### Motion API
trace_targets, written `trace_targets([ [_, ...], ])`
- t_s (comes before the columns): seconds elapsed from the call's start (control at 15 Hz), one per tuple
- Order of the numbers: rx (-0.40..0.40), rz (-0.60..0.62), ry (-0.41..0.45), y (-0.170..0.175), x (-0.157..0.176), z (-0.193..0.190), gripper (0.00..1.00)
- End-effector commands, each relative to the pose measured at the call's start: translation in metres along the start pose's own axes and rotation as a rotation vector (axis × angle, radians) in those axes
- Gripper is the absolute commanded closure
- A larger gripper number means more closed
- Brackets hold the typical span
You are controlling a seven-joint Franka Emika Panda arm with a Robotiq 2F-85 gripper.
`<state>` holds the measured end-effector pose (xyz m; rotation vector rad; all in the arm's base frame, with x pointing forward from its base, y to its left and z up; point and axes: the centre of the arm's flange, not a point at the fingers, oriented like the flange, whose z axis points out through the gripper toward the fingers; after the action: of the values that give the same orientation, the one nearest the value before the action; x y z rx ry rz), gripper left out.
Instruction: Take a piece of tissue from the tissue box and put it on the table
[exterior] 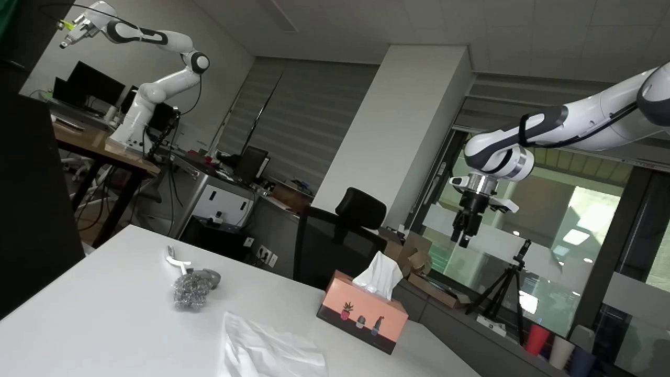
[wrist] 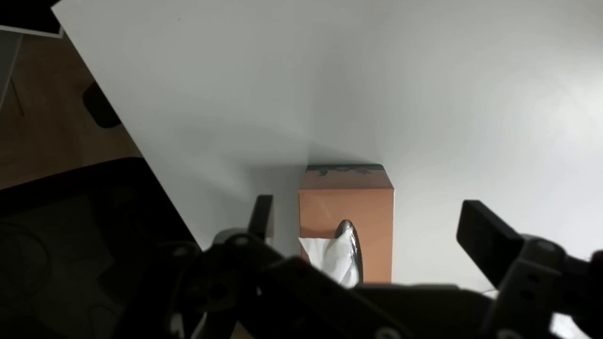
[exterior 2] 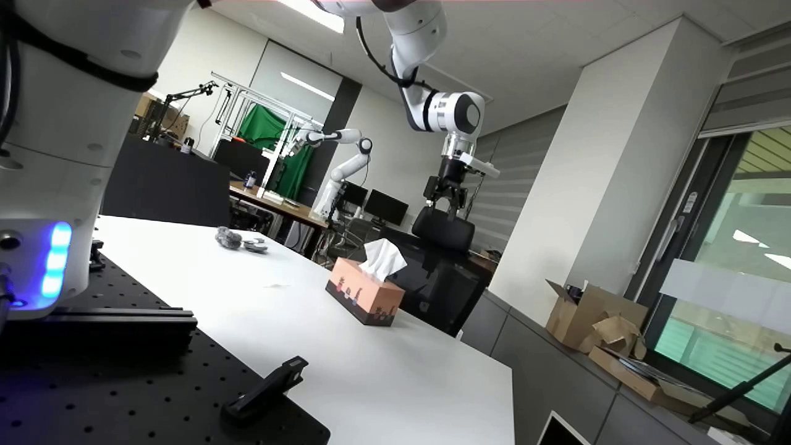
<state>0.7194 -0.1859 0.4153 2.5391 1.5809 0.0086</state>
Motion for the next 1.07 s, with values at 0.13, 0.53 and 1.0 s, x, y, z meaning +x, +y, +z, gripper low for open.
trace_targets([
  [0.13,0.0,0.0,0.0,0.0,0.0,0.0,0.0],
  [0.53,-0.102,-0.054,0.082,0.024,0.012,0.026,0.0],
  [1.0,-0.111,-0.166,0.231,0.042,0.051,0.081,0.0],
])
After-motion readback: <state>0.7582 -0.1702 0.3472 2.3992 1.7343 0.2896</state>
